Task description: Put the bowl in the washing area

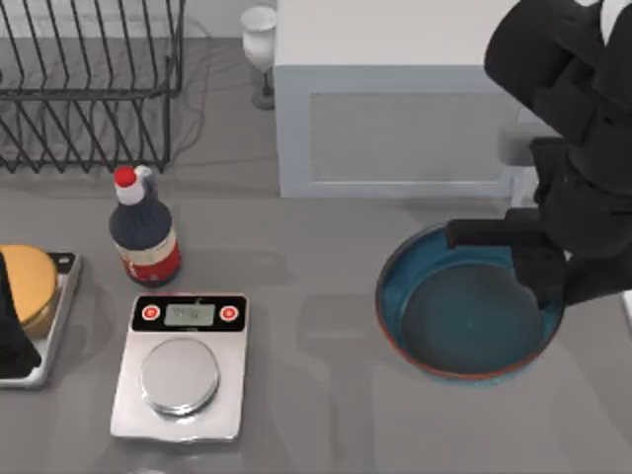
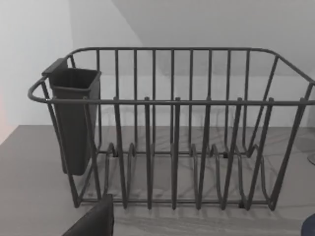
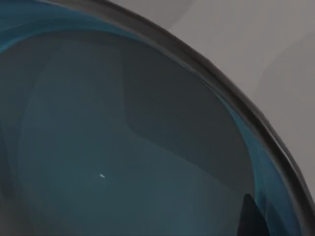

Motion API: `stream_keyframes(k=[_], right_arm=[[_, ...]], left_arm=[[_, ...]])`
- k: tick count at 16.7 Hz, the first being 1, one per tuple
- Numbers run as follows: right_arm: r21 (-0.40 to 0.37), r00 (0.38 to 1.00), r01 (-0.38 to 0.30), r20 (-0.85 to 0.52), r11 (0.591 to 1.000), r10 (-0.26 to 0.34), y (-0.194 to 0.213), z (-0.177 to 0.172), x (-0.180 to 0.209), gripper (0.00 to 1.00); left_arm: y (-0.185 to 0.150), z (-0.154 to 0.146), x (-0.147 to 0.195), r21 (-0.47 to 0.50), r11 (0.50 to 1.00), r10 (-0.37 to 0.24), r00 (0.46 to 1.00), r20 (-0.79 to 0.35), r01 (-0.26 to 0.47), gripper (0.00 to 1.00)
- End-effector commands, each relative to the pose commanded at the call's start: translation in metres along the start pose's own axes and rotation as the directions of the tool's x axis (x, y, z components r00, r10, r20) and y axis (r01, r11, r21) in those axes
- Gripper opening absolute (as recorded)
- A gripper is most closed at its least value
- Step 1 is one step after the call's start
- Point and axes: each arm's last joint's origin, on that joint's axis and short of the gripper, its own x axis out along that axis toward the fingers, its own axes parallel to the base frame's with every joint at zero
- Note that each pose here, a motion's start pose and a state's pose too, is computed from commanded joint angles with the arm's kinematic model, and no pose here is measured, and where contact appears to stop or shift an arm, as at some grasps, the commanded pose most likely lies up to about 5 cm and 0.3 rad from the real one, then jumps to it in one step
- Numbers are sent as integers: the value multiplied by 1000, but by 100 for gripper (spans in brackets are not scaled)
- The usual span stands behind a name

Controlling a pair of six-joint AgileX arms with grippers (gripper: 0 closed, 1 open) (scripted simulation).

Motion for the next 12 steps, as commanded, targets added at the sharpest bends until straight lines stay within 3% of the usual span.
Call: stream_keyframes(k=[3,7,10,12], right_arm=[[53,1000,-8,-3,999,8,-22,14,21,0],[210,998,-61,47,976,52,-90,41,70,0],[333,977,-147,194,932,85,-156,53,106,0],[375,934,-214,349,902,76,-199,56,123,0]], left_arm=[[0,0,0,0,1000,0,1000,0,0,100],[0,0,0,0,1000,0,1000,0,0,100],[0,0,0,0,1000,0,1000,0,0,100],[0,0,0,0,1000,0,1000,0,0,100]])
